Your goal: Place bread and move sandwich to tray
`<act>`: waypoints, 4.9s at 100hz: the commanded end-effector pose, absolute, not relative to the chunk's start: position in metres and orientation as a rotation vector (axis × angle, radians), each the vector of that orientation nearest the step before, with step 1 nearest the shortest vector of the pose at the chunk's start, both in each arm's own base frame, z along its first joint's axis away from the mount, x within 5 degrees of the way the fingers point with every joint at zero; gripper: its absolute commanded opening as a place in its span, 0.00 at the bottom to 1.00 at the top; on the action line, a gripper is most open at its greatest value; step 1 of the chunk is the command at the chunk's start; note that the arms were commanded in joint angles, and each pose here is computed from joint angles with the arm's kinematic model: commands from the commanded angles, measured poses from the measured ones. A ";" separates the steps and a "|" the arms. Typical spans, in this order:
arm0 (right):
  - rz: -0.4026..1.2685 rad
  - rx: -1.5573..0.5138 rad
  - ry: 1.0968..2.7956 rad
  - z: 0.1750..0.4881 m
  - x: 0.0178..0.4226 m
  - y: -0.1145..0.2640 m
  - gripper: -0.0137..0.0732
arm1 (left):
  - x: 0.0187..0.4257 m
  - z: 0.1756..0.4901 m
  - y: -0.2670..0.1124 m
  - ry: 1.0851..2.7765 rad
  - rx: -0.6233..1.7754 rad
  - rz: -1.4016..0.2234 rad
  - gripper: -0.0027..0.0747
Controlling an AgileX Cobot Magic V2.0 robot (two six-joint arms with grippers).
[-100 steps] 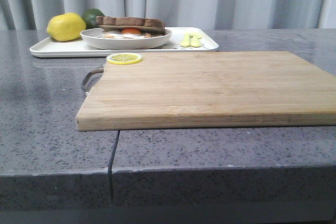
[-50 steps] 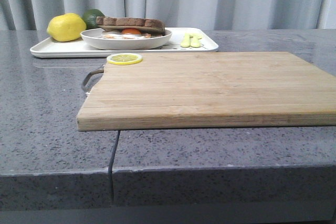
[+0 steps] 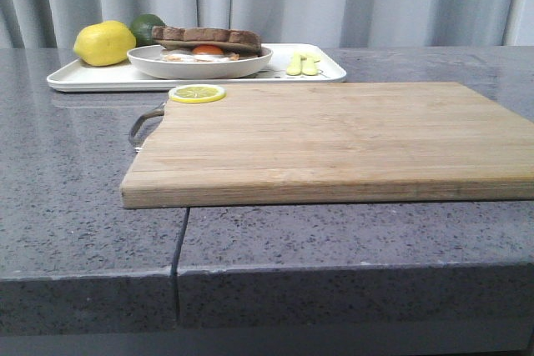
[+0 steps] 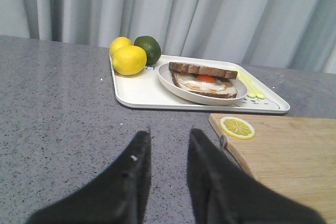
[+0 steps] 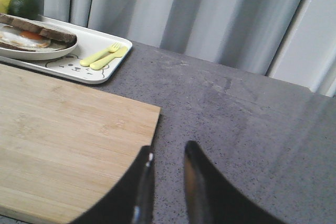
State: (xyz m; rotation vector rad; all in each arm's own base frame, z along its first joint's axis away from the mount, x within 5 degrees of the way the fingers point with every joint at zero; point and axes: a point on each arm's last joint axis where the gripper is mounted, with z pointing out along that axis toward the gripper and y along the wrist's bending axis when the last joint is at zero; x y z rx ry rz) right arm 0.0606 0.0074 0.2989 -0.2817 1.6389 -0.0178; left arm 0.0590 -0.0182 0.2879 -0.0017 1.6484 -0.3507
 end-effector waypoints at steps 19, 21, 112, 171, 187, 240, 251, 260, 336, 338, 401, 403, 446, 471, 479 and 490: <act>-0.021 -0.278 1.540 0.314 0.060 0.008 0.08 | 0.059 0.302 -0.016 1.565 -0.028 -0.360 0.01; -0.021 -0.278 1.540 0.314 0.060 0.008 0.08 | 0.059 0.302 -0.016 1.565 -0.028 -0.360 0.01; -0.021 -0.278 1.540 0.314 0.060 0.008 0.08 | 0.061 0.274 -0.011 1.613 0.093 -0.143 0.01; -0.021 -0.278 1.542 0.314 0.060 0.008 0.08 | 0.053 0.208 -0.003 1.546 0.047 -0.069 0.01; -0.021 -0.278 1.542 0.314 0.060 0.008 0.08 | 0.054 0.203 -0.004 1.539 0.047 -0.076 0.01; -0.021 -0.278 1.542 0.314 0.060 0.008 0.08 | 0.054 0.204 -0.004 1.531 0.033 -0.094 0.01; -0.021 -0.278 1.542 0.314 0.060 0.008 0.08 | 0.054 0.204 -0.004 1.531 0.032 -0.095 0.01; -0.021 -0.278 1.542 0.314 0.060 0.008 0.08 | 0.054 0.204 -0.004 1.531 0.032 -0.095 0.01; 0.053 -0.204 1.501 0.275 0.055 0.009 0.08 | 0.054 0.204 -0.004 1.531 0.032 -0.095 0.01; 0.054 -0.194 1.502 0.271 0.055 0.008 0.08 | 0.054 0.204 -0.004 1.531 0.032 -0.095 0.01; 0.045 -0.064 1.476 0.213 0.054 0.004 0.08 | 0.054 0.204 -0.004 1.531 0.032 -0.095 0.01; 0.045 -0.064 1.470 0.212 0.054 0.004 0.08 | 0.054 0.204 -0.004 1.531 0.032 -0.095 0.01; 0.046 -0.065 1.476 0.205 0.055 0.004 0.08 | 0.054 0.204 -0.004 1.531 0.032 -0.095 0.01; 0.046 -0.065 1.476 0.205 0.055 0.004 0.08 | 0.054 0.204 -0.004 1.531 0.032 -0.095 0.01; 0.046 -0.065 1.476 0.205 0.055 0.004 0.08 | 0.054 0.204 -0.004 1.531 0.032 -0.095 0.01; 0.046 -0.065 1.476 0.205 0.055 0.004 0.08 | 0.054 0.204 -0.004 1.531 0.032 -0.095 0.01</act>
